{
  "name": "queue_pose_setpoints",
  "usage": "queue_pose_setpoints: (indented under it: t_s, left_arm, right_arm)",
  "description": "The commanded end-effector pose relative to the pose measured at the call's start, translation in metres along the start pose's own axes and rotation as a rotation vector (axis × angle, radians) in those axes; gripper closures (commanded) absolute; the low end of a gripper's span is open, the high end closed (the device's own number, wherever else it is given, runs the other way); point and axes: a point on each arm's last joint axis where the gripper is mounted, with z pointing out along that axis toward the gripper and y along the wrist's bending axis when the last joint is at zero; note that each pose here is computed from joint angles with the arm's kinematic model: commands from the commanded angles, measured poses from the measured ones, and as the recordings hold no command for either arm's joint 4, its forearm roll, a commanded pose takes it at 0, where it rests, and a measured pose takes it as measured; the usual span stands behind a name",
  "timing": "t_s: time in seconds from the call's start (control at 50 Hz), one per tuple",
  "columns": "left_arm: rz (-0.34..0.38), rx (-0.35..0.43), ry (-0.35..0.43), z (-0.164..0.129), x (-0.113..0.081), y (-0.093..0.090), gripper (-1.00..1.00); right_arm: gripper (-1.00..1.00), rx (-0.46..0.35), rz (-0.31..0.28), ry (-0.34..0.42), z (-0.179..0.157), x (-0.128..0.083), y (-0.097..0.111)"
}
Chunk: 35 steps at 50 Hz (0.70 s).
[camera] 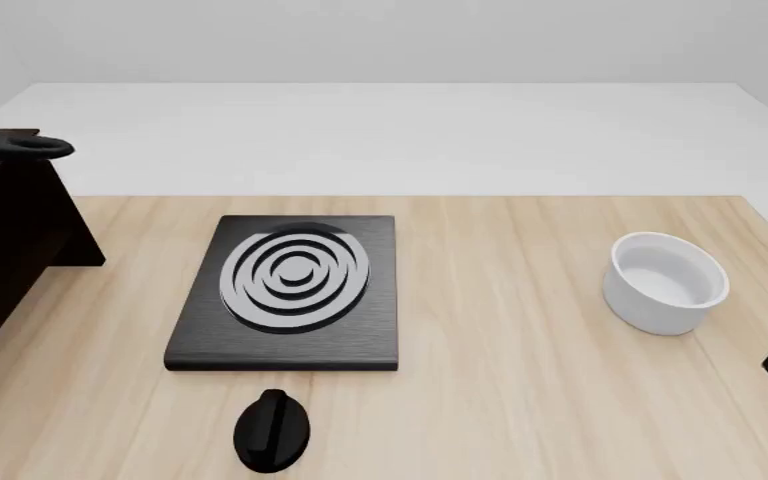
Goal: Put the frying pan on the cabinet shelf.
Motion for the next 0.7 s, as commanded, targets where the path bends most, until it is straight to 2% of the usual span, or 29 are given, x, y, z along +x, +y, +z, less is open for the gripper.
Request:
queue_pose_setpoints:
  t_s: [0.02,0.18,0.36,0.46,0.7]
  left_arm:
    - [0.021,0.012,-0.014,0.013,-0.006,0.009,1.00]
    - [-0.013,-0.013,-0.033,0.019,-0.010,0.023,1.00]
    - [-0.018,-0.023,-0.022,0.018,-0.007,0.027,1.00]
    - [-0.033,-0.047,-0.013,0.020,-0.003,0.036,1.00]
    - [-0.031,-0.068,-0.032,0.025,-0.009,0.044,1.00]
  right_arm:
    - [-1.00,0.001,0.007,0.004,0.000,0.004,-0.001]
    - [-1.00,0.008,0.009,0.006,-0.001,0.006,-0.002]
    - [-1.00,0.006,0.012,0.009,0.001,0.008,-0.002]
    - [-1.00,0.008,0.014,0.011,0.001,0.009,-0.003]
    - [-1.00,0.013,0.016,0.014,0.003,0.012,-0.004]
